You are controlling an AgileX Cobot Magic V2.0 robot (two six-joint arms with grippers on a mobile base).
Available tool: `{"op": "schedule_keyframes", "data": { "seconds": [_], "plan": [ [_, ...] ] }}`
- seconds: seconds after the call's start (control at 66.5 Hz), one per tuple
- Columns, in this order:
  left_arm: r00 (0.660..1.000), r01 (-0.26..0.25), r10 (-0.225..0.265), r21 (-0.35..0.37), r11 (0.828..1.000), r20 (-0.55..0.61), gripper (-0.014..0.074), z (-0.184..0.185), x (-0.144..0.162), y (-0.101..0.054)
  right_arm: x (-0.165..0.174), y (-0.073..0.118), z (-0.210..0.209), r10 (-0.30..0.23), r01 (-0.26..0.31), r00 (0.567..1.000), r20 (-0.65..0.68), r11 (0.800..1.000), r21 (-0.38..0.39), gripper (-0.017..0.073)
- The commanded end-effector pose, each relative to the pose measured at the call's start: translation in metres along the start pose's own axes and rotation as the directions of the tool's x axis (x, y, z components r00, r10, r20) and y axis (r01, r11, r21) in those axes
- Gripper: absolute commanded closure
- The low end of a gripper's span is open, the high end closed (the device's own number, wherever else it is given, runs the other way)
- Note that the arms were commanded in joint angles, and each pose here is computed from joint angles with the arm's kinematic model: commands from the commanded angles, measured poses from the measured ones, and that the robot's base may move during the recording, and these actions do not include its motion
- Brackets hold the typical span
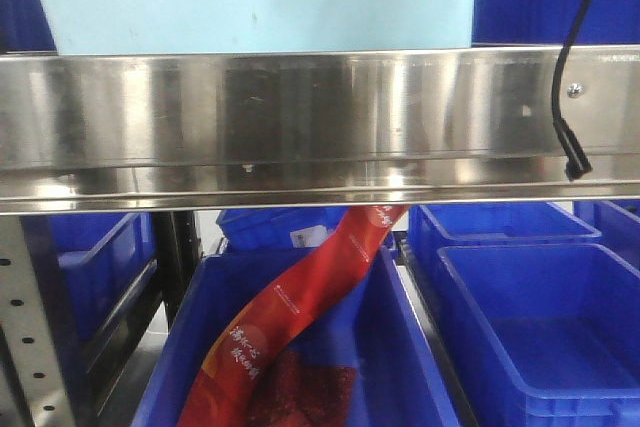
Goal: Move two blue bins to right shelf middle
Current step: 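Push the teal bins forward onto the upper shelf rollers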
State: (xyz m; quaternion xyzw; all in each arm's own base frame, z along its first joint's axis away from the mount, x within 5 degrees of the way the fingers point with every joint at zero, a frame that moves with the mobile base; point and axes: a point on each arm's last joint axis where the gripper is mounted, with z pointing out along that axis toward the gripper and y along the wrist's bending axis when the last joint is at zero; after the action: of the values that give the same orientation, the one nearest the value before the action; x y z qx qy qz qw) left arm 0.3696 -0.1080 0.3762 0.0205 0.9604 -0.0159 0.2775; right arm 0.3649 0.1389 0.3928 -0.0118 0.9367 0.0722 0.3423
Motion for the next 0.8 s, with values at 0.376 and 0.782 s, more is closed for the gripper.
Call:
{"op": "schedule_keyframes", "data": {
  "seconds": [0.376, 0.782],
  "plan": [
    [0.97, 0.021, -0.034, 0.058, 0.998, 0.242, 0.0088, -0.09, -0.015, 0.006, -0.01, -0.008, -0.073, -0.009, 0.012, 0.981, 0.193, 1.0, -0.019, 0.023],
    [0.942, 0.03, -0.066, 0.112, 0.993, 0.329, 0.0703, -0.146, -0.001, 0.014, -0.004, -0.016, -0.136, 0.025, -0.003, 0.954, 0.3, 0.997, -0.074, 0.0716]
  ]
}}
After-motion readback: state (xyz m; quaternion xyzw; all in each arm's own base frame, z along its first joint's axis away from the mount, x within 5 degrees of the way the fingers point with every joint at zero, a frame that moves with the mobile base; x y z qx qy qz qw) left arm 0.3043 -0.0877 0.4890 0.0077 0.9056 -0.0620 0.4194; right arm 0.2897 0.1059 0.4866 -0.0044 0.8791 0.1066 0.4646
